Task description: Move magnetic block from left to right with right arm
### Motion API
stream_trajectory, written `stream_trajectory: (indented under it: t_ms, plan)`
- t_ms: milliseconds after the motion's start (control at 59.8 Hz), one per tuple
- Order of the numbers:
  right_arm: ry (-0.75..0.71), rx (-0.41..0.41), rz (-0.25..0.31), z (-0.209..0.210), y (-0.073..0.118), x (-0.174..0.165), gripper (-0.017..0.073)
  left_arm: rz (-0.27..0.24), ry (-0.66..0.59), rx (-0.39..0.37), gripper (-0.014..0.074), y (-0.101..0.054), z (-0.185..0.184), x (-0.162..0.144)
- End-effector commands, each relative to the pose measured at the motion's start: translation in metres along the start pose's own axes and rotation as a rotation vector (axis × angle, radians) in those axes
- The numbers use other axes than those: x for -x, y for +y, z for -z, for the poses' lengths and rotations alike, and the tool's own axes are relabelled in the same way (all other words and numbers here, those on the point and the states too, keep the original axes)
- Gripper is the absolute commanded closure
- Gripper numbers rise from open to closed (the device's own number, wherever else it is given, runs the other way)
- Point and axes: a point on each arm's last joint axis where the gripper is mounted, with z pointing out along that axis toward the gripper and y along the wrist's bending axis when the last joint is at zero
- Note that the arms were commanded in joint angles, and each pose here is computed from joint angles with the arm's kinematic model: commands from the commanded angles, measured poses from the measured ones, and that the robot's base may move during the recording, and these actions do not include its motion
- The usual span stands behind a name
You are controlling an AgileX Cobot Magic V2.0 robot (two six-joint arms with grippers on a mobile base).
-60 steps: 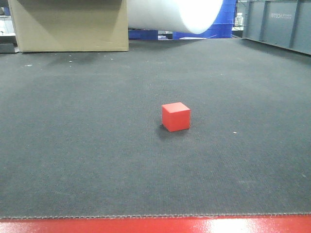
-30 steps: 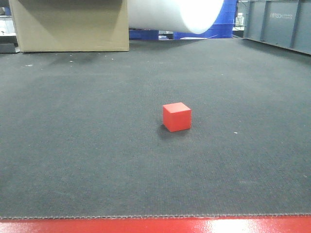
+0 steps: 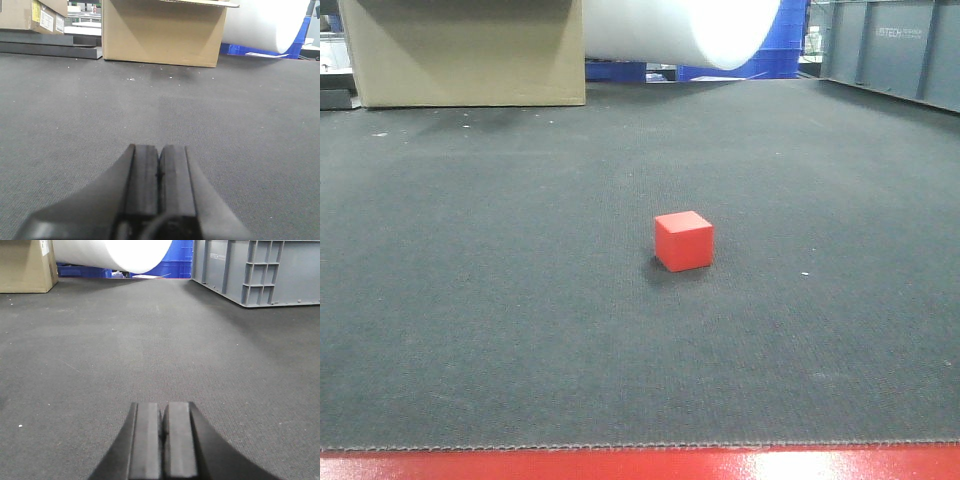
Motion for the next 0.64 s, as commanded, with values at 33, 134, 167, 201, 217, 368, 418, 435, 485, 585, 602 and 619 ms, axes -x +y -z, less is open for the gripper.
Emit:
stream_trajectory:
  t_ms: [33, 134, 167, 201, 217, 368, 418, 435, 485, 585, 602, 619]
  plan:
    - [-0.125, -0.001, 0.014, 0.0025, 0.0003, 0.0116, 0.0500, 0.004, -0.093, -0.002, 0.0710, -0.0001, 0.0010, 0.0060]
    - [-0.125, -0.001, 0.014, 0.0025, 0.0003, 0.0116, 0.0500, 0.004, -0.093, -0.002, 0.0710, -0.0001, 0.0010, 0.0060]
    - [-0.125, -0.001, 0.014, 0.0025, 0.0003, 0.0116, 0.0500, 0.004, -0.093, -0.002, 0.0710, -0.0001, 0.0010, 0.0060]
    - [-0.125, -0.001, 0.014, 0.0025, 0.0003, 0.0116, 0.0500, 0.004, -0.093, -0.002, 0.0710, -0.0001, 0.0010, 0.0060]
    - [-0.125, -0.001, 0.014, 0.0025, 0.0003, 0.0116, 0.0500, 0.004, -0.093, -0.002, 0.0710, -0.0001, 0.0010, 0.0060]
    - [-0.125, -0.001, 0.014, 0.0025, 0.0003, 0.0116, 0.0500, 0.004, -0.093, -0.002, 0.0709, -0.0001, 0.0010, 0.0060]
    - [-0.125, -0.001, 0.014, 0.0025, 0.0003, 0.0116, 0.0500, 0.004, -0.093, -0.002, 0.0710, -0.0001, 0.0010, 0.0060]
    - [-0.125, -0.001, 0.014, 0.0025, 0.0003, 0.0116, 0.0500, 0.004, -0.093, -0.002, 0.0709, -0.0001, 0.0010, 0.0060]
    - [-0.125, -0.001, 0.014, 0.0025, 0.0003, 0.0116, 0.0500, 0.004, -0.093, -0.002, 0.0710, -0.0001, 0.0010, 0.0060]
    - [-0.125, -0.001, 0.014, 0.0025, 0.0003, 0.0116, 0.0500, 0.004, -0.093, -0.002, 0.0710, -0.0001, 0.0010, 0.0060]
    - [-0.125, -0.001, 0.014, 0.0025, 0.0003, 0.0116, 0.0500, 0.004, -0.093, -0.002, 0.0710, -0.0001, 0.0010, 0.0060]
    - [-0.125, -0.001, 0.014, 0.0025, 0.0003, 0.0116, 0.0500, 0.004, -0.093, -0.002, 0.0710, -0.0001, 0.0010, 0.0060]
